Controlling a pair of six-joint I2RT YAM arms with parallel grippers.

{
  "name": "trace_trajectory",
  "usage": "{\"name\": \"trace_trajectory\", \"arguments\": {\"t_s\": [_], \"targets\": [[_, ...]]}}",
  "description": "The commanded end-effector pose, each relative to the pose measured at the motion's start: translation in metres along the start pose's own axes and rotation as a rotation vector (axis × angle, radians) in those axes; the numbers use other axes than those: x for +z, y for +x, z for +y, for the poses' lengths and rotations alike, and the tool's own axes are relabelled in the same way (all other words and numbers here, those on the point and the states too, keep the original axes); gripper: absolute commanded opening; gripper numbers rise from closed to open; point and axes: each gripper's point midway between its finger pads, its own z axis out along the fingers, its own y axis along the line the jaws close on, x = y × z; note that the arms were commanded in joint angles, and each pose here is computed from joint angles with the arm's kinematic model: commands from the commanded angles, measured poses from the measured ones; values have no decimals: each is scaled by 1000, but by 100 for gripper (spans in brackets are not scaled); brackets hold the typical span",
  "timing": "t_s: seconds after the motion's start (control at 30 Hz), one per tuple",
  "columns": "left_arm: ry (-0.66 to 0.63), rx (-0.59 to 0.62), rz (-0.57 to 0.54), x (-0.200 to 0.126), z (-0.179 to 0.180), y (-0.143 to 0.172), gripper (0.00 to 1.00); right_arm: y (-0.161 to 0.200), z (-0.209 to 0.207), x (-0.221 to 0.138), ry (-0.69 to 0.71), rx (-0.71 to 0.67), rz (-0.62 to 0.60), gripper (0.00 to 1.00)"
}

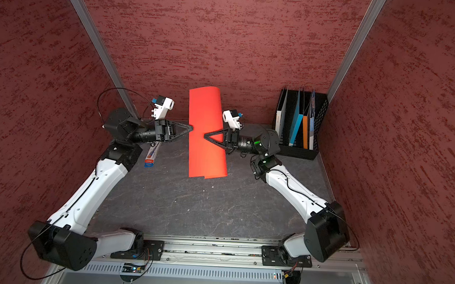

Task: Fold the rectangular paper in half along the long edge
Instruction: Fold the paper.

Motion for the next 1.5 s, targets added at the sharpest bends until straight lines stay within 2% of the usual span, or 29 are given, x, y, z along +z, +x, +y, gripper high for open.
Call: {"name": "trace_trajectory", "arguments": {"t_s": [0.0,0.23,0.43,0.63,1.47], "targets": [[20,46,-1,2,-10,-3,9,2,0,1,-14,-28,0,38],[31,41,6,5,-12,-2,5,-1,-1,3,-16,-29,-6,45],[35,34,9,8,-13,-2,4,0,0,7,-11,-45,2,56],[48,34,21,14,-17,1,4,-2,-13,14,11,-35,14,63],[56,26,43,20,-17,10,4,0,-7,22,23,-71,34,69]]}}
